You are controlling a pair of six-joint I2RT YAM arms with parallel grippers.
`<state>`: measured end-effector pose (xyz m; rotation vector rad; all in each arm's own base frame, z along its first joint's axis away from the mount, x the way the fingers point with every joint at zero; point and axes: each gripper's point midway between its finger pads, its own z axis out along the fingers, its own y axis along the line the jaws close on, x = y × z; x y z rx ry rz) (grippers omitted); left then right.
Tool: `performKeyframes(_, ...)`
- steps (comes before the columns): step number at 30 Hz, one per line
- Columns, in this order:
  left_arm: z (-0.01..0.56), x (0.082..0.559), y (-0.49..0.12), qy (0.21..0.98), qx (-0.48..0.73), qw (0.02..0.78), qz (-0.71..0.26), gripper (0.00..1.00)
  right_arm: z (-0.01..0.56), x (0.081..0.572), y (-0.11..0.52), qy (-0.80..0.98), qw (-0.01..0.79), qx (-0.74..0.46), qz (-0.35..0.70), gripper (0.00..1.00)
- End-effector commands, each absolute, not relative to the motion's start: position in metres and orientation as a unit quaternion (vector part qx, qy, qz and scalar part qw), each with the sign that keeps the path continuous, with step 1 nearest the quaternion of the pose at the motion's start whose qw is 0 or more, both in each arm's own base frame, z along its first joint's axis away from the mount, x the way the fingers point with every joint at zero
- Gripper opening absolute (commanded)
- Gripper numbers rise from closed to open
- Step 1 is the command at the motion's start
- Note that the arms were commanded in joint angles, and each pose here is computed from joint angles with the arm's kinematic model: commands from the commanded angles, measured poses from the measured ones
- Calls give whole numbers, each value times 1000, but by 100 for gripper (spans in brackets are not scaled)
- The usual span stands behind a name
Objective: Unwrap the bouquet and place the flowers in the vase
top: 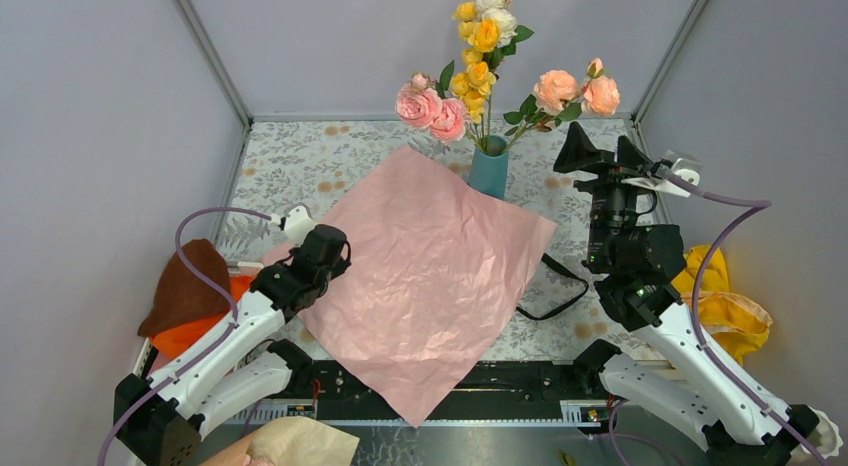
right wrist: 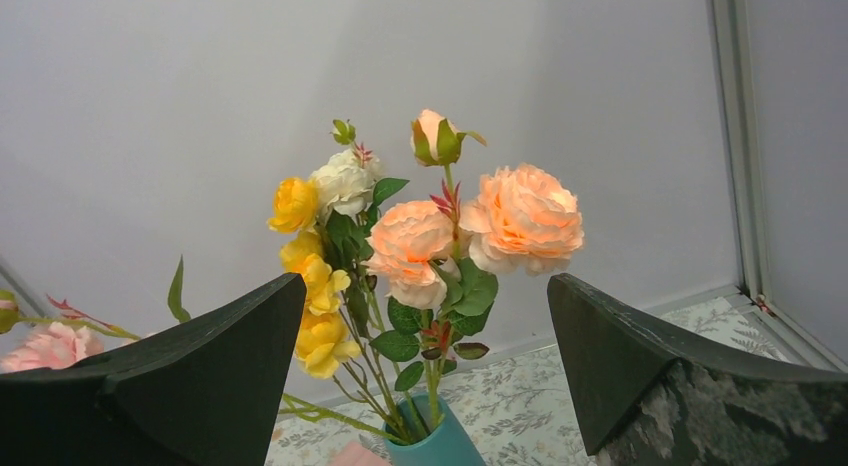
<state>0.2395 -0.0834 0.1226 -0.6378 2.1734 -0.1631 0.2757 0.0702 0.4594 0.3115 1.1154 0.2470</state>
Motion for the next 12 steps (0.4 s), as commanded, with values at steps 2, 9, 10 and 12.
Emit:
performKeyframes(2, 128, 247, -85, 857, -268, 434, -76, 16, 474, 264, 45, 496, 837, 202, 107, 100)
performKeyframes(9, 127, 246, -85, 857, -269, 432, -78, 15, 476, 264, 41, 500, 836, 204, 94, 99)
performKeyframes(10, 127, 246, -85, 857, -269, 433, -77, 15, 476, 265, 42, 504, 836, 200, 88, 99)
performKeyframes(12, 126, 245, -84, 857, -270, 433, -77, 15, 476, 266, 44, 507, 836, 193, 86, 100)
